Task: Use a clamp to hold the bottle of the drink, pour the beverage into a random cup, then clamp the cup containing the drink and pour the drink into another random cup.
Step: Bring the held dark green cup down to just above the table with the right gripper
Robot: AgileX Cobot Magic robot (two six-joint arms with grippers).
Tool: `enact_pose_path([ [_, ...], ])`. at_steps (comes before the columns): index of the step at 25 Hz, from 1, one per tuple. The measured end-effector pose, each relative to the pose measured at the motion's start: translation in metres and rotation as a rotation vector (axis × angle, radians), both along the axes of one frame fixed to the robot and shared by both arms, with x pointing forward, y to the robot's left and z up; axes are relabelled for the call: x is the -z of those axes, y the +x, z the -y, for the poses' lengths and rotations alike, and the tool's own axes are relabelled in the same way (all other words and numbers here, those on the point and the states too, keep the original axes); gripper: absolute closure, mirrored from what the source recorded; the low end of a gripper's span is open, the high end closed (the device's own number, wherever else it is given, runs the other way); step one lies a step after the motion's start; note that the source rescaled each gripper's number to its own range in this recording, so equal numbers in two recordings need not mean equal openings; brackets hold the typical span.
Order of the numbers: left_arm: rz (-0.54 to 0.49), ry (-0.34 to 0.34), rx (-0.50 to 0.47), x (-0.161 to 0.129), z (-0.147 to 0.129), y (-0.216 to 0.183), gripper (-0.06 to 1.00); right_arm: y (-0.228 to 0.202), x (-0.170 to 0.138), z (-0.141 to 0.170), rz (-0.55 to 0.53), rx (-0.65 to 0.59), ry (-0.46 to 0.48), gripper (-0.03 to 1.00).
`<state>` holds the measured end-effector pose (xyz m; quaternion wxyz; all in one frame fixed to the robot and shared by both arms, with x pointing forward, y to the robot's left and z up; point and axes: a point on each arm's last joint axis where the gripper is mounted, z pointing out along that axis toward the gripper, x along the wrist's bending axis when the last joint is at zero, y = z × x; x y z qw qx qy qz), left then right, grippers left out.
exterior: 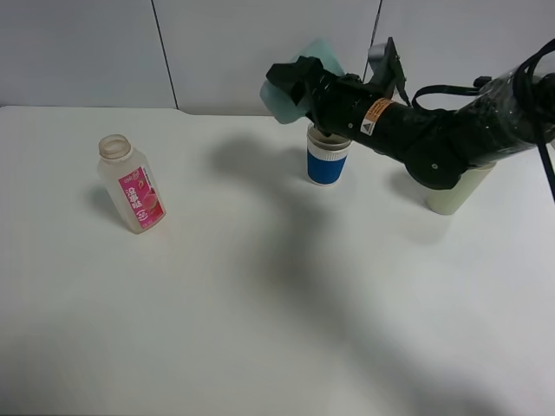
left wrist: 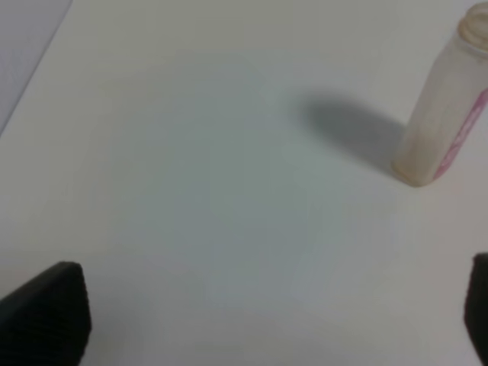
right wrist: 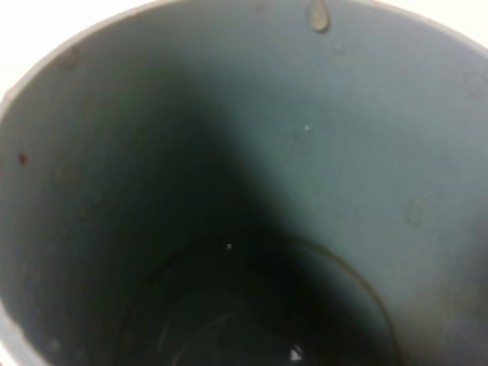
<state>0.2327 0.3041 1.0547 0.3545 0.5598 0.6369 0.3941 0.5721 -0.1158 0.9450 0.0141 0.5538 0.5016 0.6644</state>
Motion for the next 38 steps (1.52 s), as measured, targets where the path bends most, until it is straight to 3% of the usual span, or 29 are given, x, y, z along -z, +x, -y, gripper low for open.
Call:
enact_pose_path([
  [3, 0.0, 0.0, 0.0, 0.0, 0.0, 0.0, -0.06, -0.003, -0.007, 0.003, 0.017, 0.007, -0.157, 0.97],
  [15, 0.0, 0.0, 0.0, 0.0, 0.0, 0.0, -0.06, -0.035, -0.089, 0.014, 0.331, -0.003, -0.577, 0.97],
  [23, 0.0, 0.0, 0.0, 0.0, 0.0, 0.0, -0.06, -0.059, -0.095, -0.006, 0.454, -0.119, -0.838, 0.97],
  [31, 0.0, 0.0, 0.0, 0.0, 0.0, 0.0, -0.06, -0.083, -0.085, -0.028, 0.531, -0.224, -0.856, 0.97],
  [38, 0.0, 0.0, 0.0, 0.0, 0.0, 0.0, -0.06, -0.101, -0.055, -0.015, 0.516, -0.194, -0.791, 0.97],
])
